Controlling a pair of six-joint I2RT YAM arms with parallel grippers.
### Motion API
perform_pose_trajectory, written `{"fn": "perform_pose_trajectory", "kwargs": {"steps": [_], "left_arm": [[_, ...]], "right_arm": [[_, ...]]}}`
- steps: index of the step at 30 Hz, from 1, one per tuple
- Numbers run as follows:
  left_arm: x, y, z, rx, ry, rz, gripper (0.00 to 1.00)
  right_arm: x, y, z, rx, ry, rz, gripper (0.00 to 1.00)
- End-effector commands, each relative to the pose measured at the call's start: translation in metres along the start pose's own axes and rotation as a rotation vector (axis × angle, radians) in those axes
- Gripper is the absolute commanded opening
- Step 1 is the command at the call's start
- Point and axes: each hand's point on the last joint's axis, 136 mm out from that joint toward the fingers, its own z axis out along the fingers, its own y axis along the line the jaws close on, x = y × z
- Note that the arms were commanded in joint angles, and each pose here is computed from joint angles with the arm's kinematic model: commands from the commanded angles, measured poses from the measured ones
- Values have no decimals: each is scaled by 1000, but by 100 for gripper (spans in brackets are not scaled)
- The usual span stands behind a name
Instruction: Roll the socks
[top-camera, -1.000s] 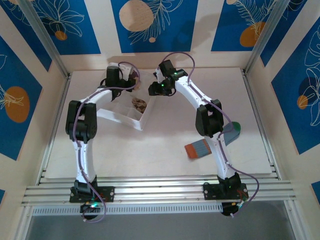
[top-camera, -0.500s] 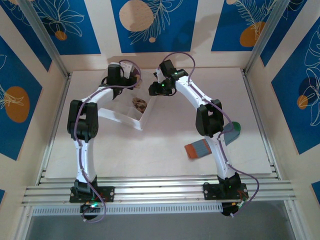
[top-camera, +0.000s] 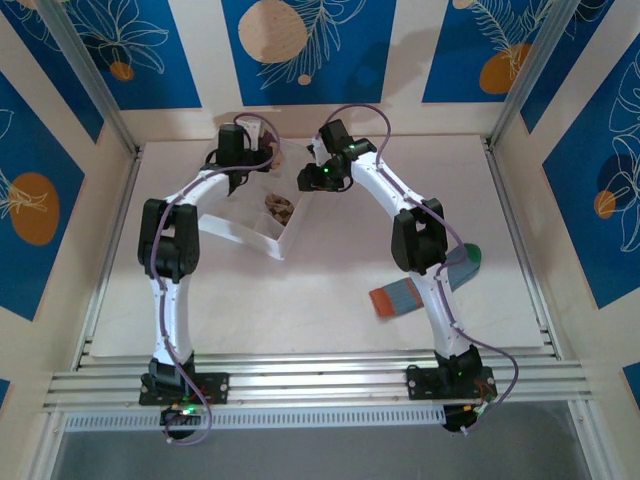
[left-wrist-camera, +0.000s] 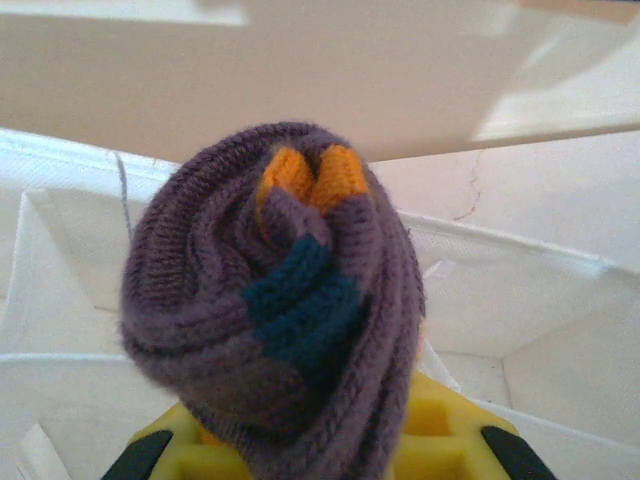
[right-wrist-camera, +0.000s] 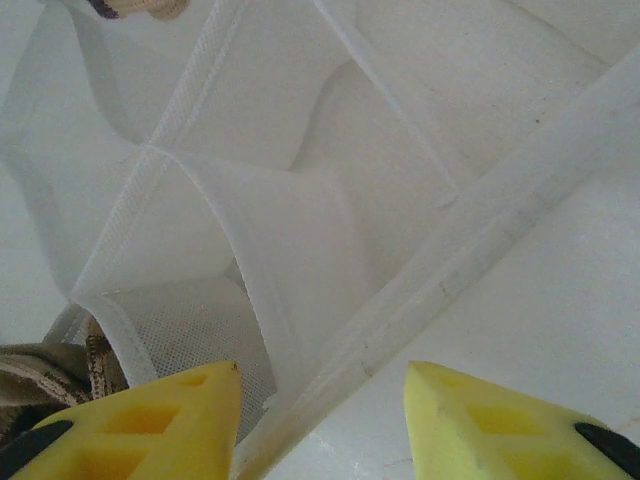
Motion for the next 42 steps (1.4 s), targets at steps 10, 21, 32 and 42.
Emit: {"fn": "perform_pose_trajectory", "kwargs": {"steps": [10, 21, 32, 42], "left_arm": [[1, -12, 2, -65, -42, 78, 0], [23, -4, -13, -45, -163, 161, 0], [46, 2, -9, -49, -44, 243, 20], [40, -13, -14, 31, 20, 243, 66]], "right_arm": [[29, -16, 17, 21, 119, 27, 47], [27, -32, 9, 28, 121, 59, 47], [24, -32, 9, 23, 108, 55, 47], [17, -30, 4, 25, 89, 45, 47]]}}
